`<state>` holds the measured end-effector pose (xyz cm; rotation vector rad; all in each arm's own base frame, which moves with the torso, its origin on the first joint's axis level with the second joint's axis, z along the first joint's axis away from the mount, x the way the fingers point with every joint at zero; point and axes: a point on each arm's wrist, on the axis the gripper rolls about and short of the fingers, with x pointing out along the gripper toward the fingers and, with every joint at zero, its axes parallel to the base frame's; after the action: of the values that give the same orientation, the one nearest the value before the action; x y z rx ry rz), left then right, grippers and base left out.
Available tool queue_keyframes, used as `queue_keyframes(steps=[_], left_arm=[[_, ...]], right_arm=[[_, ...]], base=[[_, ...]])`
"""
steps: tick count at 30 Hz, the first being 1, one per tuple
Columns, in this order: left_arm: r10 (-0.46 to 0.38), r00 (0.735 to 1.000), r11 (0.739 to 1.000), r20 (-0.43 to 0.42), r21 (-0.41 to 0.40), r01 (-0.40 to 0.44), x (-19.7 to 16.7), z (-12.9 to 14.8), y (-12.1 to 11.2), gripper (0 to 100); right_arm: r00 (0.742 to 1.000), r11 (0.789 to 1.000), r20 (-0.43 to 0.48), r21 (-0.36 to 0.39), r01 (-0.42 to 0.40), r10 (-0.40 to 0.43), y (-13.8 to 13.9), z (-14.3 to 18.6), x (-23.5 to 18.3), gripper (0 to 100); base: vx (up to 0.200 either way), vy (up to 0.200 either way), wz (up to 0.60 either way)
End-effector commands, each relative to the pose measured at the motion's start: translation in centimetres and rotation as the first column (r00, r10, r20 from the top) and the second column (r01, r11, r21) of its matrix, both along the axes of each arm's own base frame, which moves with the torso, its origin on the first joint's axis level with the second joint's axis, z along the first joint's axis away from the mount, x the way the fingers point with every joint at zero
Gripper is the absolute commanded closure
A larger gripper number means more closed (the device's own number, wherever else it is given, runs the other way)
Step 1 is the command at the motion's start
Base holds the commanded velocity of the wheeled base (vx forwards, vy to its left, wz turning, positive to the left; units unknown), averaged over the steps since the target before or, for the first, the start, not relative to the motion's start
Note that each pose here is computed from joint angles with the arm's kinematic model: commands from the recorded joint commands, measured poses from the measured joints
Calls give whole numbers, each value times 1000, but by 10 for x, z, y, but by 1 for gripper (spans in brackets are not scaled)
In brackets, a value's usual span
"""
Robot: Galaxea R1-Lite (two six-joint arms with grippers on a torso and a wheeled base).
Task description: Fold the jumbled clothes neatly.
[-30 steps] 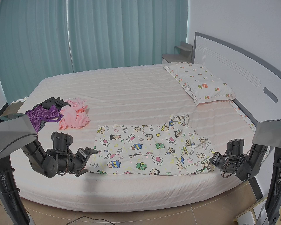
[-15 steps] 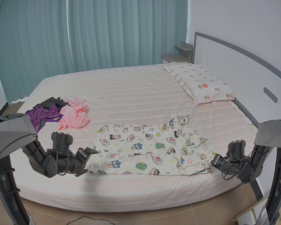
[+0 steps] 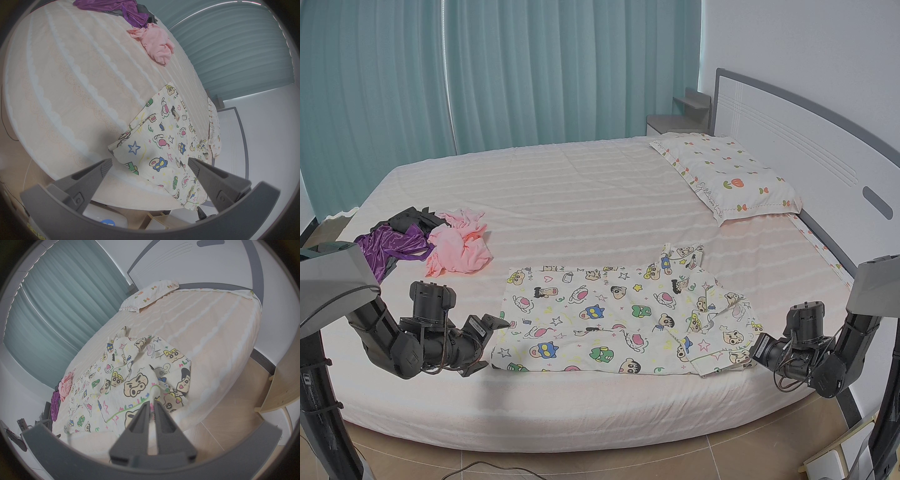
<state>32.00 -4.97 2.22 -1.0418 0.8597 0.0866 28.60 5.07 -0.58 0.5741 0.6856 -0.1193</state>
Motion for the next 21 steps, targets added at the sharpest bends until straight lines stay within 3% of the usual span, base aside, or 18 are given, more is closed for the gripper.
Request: queue_keyframes(steps=[1,10,16,21], left_arm=[[-2,1000,1000,-1,1,2,0,0,0,0],[-1,1000,1000,4,1,1,0,1,0,0],[-3,999,1000,38,-12,3,-5,2,0,0],[-10,995,1000,95,-17,12,-10,2,-1,0]], right_arm=[[1000,1000,-24,-6,1,-2,0,-7,-1,0],[1000,1000,13,-1,25,-25,-4,1,-2,0],[995,999,93,3,43,-43,-6,8,-10,0],[991,999,125,8,50,-51,-9,9,-12,0]], base=[[0,0,0],[0,0,0],[0,0,0],[200,0,0]])
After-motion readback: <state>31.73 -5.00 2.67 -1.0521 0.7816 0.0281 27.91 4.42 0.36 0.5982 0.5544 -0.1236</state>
